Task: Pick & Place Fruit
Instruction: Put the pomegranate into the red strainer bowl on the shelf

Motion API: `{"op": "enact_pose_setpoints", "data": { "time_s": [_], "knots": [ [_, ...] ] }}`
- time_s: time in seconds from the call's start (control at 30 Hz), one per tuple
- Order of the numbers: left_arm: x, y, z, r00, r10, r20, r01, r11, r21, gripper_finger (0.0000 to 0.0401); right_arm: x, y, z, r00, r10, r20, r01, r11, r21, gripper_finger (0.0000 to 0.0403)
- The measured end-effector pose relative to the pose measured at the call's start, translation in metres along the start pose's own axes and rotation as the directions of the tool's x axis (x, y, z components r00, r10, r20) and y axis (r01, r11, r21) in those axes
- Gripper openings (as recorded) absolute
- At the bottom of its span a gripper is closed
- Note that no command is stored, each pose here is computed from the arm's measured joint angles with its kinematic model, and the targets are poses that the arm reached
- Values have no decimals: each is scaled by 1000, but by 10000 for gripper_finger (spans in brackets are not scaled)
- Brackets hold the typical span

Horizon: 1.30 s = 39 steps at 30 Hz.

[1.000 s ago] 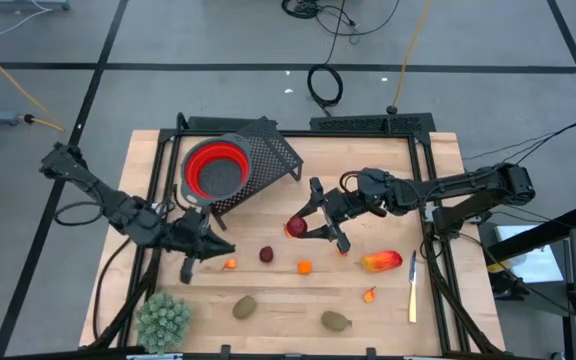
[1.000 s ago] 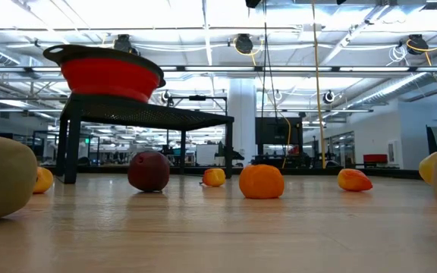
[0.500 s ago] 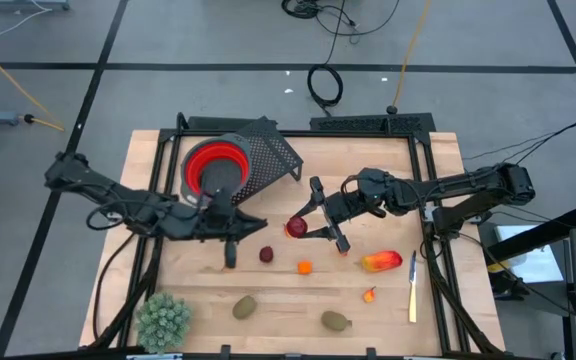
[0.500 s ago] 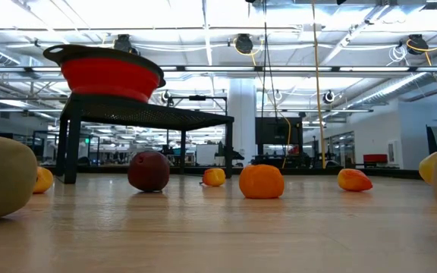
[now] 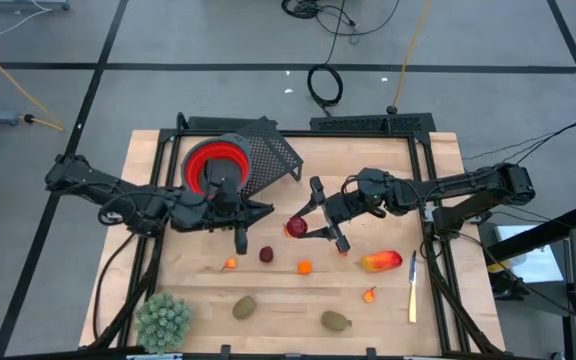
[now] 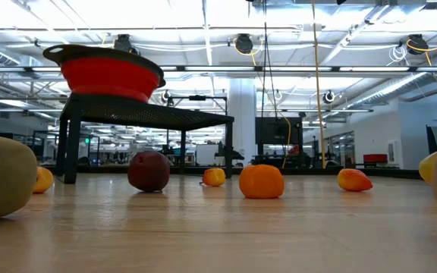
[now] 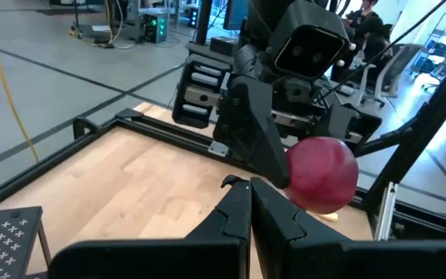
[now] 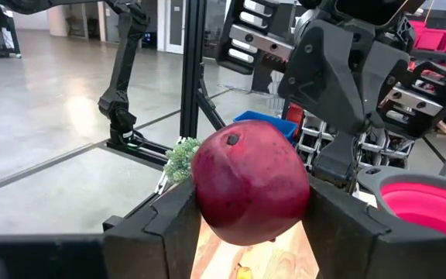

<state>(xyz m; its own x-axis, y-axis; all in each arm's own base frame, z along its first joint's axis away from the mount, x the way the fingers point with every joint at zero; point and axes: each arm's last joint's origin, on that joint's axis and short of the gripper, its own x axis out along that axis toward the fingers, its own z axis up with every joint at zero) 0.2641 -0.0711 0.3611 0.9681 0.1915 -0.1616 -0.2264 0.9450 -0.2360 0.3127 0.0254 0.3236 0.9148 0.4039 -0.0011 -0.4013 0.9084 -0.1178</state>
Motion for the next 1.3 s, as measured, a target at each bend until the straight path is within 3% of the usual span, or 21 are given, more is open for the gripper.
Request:
{"op": "enact_pose_setpoints", "data": {
  "time_s": [0.47, 0.63, 0.8, 0.97, 1.13, 1.3],
  "knots": [
    [4, 8, 3, 1000, 26, 9, -26, 1000, -17, 11, 0, -1, 0, 1000, -16, -3, 16, 999, 32, 195],
    [4, 6, 9, 998, 10, 65, -10, 1000, -3, 66, 0, -2, -1, 999, -36, -15, 37, 998, 55, 193],
    [2, 3, 17, 990, -12, 142, -8, 990, 139, 152, 0, -2, -5, 997, -52, -50, 56, 996, 72, 194],
    [1, -2, 15, 990, -26, 139, -20, 947, 319, 220, -3, -9, -8, 994, -74, -75, 86, 979, 184, 195],
    [6, -11, 7, 991, -48, 125, -21, 868, 496, 249, -9, -21, -10, 996, -51, -76, 73, 945, 320, 196],
    [15, -13, 2, 991, -33, 131, -43, 838, 543, 260, -15, -32, -12, 997, -6, -80, 43, 885, 464, 196]
  ]
}}
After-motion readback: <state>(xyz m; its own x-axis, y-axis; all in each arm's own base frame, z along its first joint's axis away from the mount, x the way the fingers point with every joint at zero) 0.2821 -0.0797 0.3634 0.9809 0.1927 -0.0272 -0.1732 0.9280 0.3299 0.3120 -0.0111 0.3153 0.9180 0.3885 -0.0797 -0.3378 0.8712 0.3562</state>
